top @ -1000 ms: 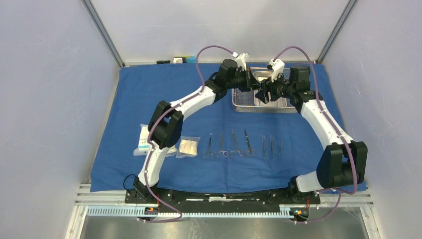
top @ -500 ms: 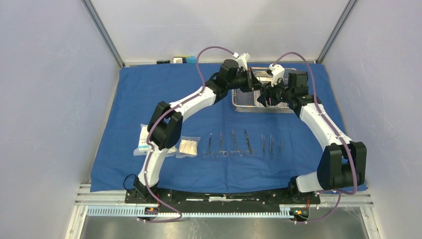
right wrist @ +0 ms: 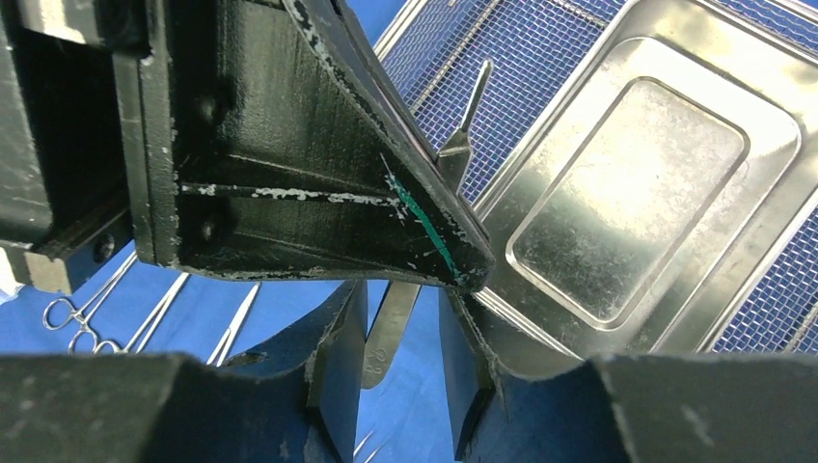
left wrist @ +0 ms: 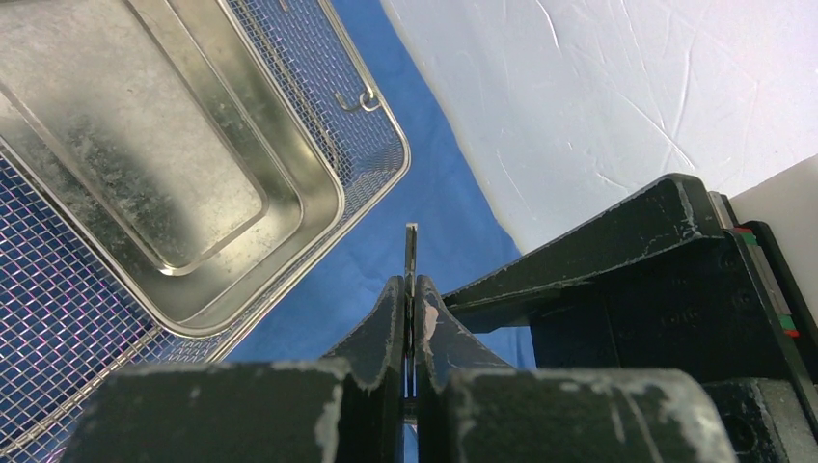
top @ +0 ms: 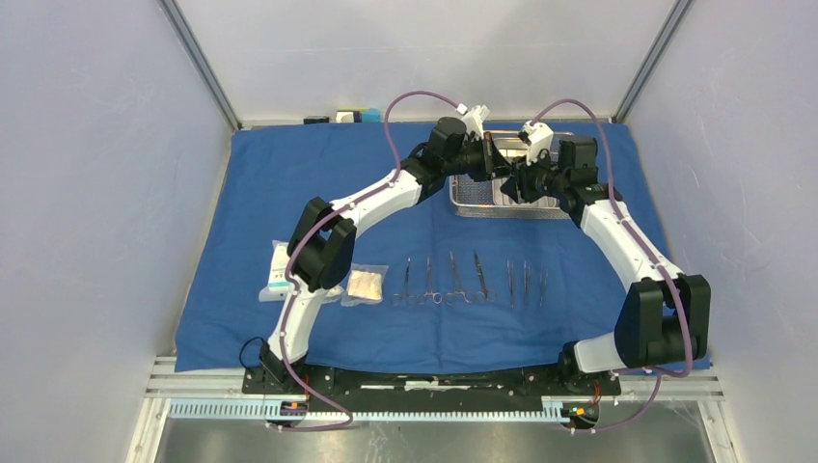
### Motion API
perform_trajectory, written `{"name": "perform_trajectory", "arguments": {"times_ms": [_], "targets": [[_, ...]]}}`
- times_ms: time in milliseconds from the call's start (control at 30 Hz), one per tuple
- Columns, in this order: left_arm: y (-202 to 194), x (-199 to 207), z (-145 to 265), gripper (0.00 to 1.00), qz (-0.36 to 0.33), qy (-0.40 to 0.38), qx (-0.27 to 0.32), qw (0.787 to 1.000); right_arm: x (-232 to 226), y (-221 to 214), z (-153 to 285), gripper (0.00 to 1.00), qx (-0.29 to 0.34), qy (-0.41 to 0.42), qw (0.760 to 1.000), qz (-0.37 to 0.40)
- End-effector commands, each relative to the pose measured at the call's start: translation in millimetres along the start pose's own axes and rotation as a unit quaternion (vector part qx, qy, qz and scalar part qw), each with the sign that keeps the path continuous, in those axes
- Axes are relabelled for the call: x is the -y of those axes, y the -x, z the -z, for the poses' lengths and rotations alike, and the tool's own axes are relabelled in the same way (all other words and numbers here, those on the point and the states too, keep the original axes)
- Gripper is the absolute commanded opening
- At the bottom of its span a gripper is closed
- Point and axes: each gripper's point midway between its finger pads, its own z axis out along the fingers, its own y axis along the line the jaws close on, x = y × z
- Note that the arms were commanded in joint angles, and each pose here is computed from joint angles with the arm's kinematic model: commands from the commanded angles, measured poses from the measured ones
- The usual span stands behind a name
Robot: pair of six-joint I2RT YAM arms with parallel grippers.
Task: Open and lay out the surgical kit
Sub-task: Adjust the medical item, then place the medical item in the surgical kit.
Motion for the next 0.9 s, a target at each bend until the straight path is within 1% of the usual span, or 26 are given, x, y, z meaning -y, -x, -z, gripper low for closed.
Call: {"name": "perform_trajectory", "arguments": {"times_ms": [0, 100, 200, 400, 533, 567, 633, 867], "targets": [[26.3, 41.3, 12.8, 0.02, -0.005, -0.038, 0.032, 0.999, 3.9, 11.1, 3.0, 0.37, 0.020, -0.018, 1.000, 0.006], [28.0, 42.5, 12.3, 0.02, -0.006, -0.040, 0.035, 0.999, 5.8, 9.1, 3.8, 0.34, 0.020, -0.025, 0.999, 0.004], [29.5, 41.3, 12.2, 0.02, -0.008, -0.038, 0.037, 0.999, 9.3, 8.9, 5.7, 0.28, 0.020, -0.038, 0.999, 0.006], [31.6, 39.7, 12.8, 0.02, -0.015, -0.033, 0.040, 0.999, 15.1, 7.5, 9.7, 0.14, 0.017, -0.058, 0.998, 0.010], [32.7, 38.5, 12.6, 0.03, -0.021, -0.032, 0.041, 0.998, 13.9, 5.7, 9.5, 0.10, 0.016, -0.055, 0.998, 0.010], [32.0, 38.4, 12.1, 0.05, -0.022, -0.032, 0.039, 0.998, 13.8, 5.3, 9.4, 0.09, 0.015, -0.055, 0.998, 0.009], [32.6, 37.0, 11.3, 0.14, -0.027, -0.031, 0.040, 0.998, 13.3, 5.1, 10.0, 0.08, 0.015, -0.054, 0.998, 0.009], [41.9, 32.6, 11.7, 0.55, -0.045, -0.025, 0.046, 0.998, 14.3, 0.2, 12.6, 0.04, 0.011, -0.062, 0.998, 0.011]]}}
